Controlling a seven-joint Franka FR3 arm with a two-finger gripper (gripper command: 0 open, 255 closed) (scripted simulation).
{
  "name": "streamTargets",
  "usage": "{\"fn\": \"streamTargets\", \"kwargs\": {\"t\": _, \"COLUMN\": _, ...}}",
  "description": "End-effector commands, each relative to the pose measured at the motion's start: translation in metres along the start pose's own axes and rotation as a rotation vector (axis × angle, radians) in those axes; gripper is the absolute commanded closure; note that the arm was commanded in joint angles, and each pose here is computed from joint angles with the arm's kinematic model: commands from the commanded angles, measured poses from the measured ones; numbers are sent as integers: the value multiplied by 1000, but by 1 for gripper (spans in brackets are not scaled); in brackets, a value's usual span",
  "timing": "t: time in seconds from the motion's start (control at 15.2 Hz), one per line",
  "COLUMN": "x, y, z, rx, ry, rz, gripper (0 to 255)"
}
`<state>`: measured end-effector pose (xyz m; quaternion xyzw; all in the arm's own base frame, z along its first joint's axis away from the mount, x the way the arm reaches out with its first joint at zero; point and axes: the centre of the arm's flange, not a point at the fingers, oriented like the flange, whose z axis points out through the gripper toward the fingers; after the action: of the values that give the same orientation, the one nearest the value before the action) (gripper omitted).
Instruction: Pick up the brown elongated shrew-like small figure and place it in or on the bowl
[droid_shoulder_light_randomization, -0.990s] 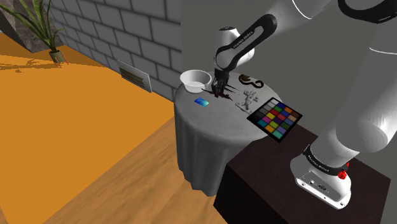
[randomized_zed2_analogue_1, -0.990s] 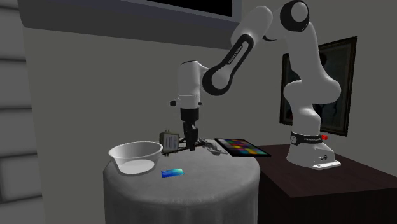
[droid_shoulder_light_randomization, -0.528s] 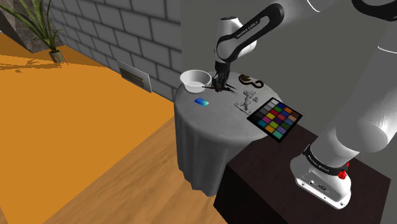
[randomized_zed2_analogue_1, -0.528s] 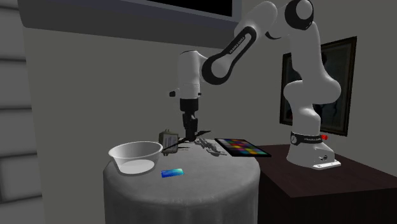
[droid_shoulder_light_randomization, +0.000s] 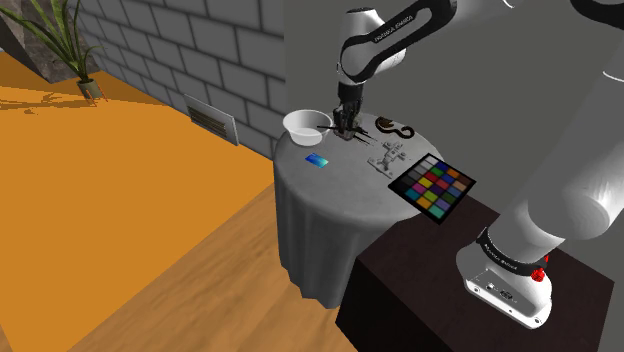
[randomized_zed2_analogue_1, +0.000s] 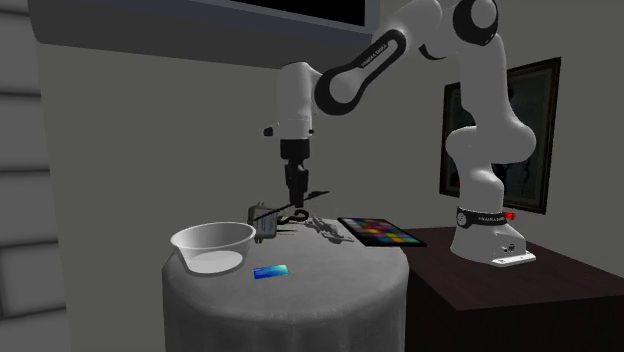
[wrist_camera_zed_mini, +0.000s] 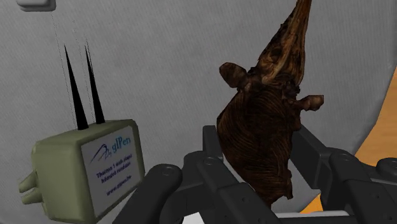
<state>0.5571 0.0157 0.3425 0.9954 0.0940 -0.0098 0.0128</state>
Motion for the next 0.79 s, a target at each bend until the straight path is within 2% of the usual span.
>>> {"fn": "streamTargets", "kwargs": {"t": 0.0, "x": 19, "y": 5, "z": -3, "rx": 0, "ry": 0, "rz": 0, "gripper": 255}}
{"fn": "streamTargets", "kwargs": {"t": 0.73, "x": 161, "y": 38, "z": -10, "rx": 0, "ry": 0, "rz": 0, "gripper": 255}}
